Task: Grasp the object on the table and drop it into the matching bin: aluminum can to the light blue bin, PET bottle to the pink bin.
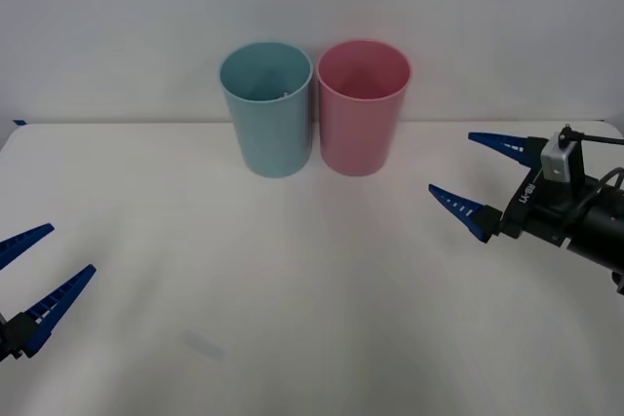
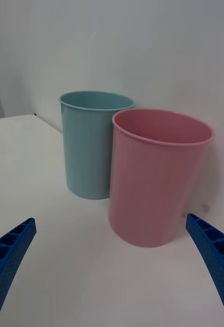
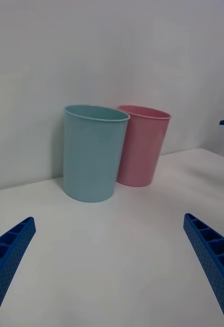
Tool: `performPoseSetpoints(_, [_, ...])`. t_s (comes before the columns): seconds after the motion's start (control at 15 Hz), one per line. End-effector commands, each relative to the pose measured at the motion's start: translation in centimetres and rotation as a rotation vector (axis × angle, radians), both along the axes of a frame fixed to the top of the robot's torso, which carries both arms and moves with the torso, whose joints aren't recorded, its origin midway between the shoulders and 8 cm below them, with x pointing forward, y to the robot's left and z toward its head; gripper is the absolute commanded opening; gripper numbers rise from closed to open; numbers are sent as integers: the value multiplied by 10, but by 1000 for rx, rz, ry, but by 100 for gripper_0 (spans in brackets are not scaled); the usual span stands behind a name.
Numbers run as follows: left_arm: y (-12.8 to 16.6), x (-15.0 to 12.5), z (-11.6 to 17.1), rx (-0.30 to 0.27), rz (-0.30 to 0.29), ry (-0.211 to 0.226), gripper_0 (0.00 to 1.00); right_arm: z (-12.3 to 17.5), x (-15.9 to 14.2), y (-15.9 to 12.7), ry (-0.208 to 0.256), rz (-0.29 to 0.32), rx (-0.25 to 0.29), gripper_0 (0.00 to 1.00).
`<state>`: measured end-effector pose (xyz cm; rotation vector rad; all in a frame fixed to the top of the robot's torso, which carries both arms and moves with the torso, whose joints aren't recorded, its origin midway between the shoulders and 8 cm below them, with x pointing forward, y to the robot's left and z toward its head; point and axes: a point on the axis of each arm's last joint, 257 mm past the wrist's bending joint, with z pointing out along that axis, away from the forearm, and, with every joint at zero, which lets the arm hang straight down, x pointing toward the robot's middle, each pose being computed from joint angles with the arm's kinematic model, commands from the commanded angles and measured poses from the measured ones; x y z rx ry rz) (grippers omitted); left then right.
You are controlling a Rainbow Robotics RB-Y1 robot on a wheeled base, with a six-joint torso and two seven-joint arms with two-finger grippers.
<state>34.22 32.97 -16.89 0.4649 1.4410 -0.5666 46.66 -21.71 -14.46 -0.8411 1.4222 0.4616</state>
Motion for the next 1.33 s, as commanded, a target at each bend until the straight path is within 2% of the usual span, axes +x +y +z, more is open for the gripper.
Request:
performPoseSetpoints(0.07, [0, 0, 0, 0, 0, 0, 100, -4, -19, -26, 21, -14, 26, 100])
performPoseSetpoints(0.33, [0, 0, 0, 0, 0, 0, 100, -18, -48, -57, 81, -38, 59, 100])
performPoseSetpoints(0.67, [0, 0, 0, 0, 0, 0, 100, -31, -84, -83, 144, -99, 49, 100])
performPoseSetpoints(0.8, [0, 0, 0, 0, 0, 0, 100, -37, -97, -90, 171, -105, 59, 100])
performPoseSetpoints(1.33, [0, 0, 0, 0, 0, 0, 100, -42, -106, -87, 193, -88, 76, 100])
